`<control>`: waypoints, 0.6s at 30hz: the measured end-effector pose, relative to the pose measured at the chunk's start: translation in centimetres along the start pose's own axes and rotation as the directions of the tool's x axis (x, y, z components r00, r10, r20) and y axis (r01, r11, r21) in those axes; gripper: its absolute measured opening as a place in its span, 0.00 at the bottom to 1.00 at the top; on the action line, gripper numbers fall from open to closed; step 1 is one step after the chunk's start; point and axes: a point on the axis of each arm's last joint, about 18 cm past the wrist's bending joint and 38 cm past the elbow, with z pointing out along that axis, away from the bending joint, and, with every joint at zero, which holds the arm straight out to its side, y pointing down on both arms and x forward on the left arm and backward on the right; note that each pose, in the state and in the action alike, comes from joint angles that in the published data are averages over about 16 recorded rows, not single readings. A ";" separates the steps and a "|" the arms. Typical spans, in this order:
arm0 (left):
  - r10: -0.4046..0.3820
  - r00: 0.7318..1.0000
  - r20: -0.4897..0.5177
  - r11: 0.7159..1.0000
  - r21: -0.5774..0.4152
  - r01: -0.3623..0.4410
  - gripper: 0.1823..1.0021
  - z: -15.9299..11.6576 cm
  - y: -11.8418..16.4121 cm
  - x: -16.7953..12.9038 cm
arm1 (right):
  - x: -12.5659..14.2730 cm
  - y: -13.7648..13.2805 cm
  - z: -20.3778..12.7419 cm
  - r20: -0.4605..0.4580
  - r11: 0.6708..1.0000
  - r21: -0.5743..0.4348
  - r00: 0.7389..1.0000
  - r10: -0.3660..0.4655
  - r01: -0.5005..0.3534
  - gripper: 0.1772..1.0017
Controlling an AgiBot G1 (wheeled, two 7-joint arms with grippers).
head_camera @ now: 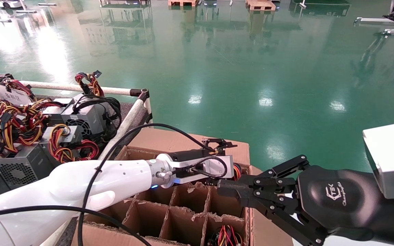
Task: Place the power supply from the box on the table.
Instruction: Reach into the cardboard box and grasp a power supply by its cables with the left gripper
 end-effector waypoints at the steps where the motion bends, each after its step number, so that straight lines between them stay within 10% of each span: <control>1: 0.000 1.000 0.000 1.000 0.001 0.000 0.67 0.0 0.0 0.0 | 0.0 0.0 0.0 0.000 1.000 0.000 1.000 0.000 0.000 0.01; 18: -0.012 1.000 -0.005 1.000 0.011 0.012 0.22 0.1 0.1 -0.2 | 0.0 0.0 0.0 0.000 1.000 0.000 1.000 0.000 0.000 0.01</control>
